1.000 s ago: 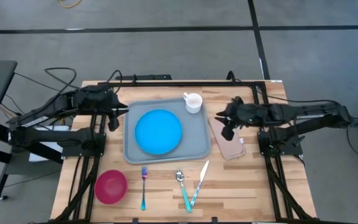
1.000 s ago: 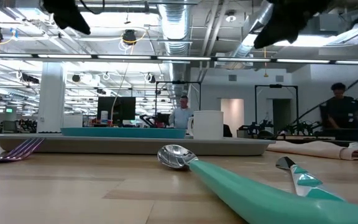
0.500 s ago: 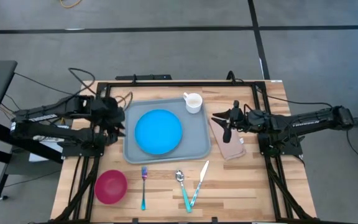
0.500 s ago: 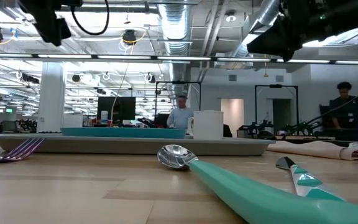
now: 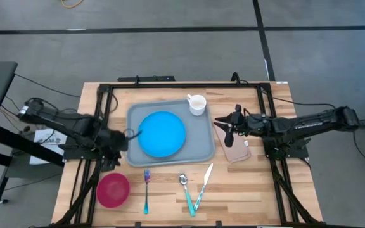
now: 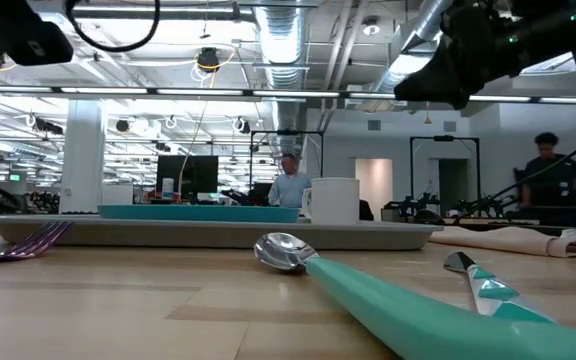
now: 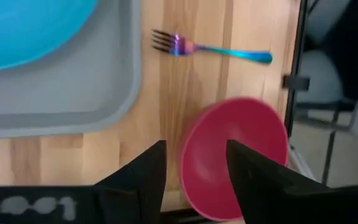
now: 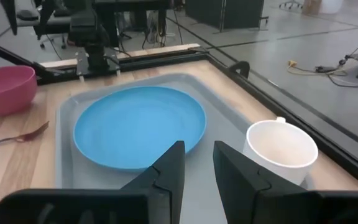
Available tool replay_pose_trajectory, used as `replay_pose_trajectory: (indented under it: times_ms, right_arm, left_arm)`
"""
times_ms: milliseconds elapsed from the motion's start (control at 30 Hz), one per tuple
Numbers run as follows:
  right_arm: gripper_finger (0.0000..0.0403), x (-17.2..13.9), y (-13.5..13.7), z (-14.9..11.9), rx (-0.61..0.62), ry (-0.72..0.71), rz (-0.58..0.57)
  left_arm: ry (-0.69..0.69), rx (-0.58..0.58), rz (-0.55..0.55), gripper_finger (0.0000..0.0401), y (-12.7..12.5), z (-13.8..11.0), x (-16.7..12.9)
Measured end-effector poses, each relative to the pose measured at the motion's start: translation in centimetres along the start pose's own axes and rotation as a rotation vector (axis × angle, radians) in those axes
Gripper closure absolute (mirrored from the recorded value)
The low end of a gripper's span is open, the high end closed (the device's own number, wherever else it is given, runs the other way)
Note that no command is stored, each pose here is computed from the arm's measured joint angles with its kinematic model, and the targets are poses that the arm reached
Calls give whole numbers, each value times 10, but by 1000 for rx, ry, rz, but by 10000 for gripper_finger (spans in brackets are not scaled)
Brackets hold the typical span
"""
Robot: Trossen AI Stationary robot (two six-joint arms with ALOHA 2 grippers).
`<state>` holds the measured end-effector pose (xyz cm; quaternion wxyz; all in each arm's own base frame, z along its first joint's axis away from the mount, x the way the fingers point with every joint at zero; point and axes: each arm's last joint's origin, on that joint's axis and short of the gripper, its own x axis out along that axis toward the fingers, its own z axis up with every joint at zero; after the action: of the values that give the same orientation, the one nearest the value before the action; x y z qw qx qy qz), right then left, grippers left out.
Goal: Set up tray
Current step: Put the red bowl on top of the blue plate on the tray
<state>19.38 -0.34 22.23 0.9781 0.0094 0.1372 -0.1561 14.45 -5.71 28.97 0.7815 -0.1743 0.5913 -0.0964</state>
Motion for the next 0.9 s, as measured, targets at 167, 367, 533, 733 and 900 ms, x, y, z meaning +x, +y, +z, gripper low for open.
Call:
replay_pose_trajectory:
  times_ms: [167, 367, 533, 733, 900]
  right_arm:
    - [324, 1, 0, -1, -6, 6, -1]
    - [324, 1, 0, 3, -46, -37, 1]
    - [324, 1, 0, 6, -60, -66, 1]
    - [324, 0, 1, 9, -95, -91, -1]
    - [324, 0, 1, 9, -95, -92, -1]
  left_arm:
    - [73, 45, 42, 248, -16, -1, 17]
    - [172, 76, 111, 248, -33, -2, 45]
    - [256, 109, 158, 248, -41, -1, 67]
    - [309, 134, 260, 248, -41, 3, 89]
    - [373, 181, 297, 248, -40, 5, 105]
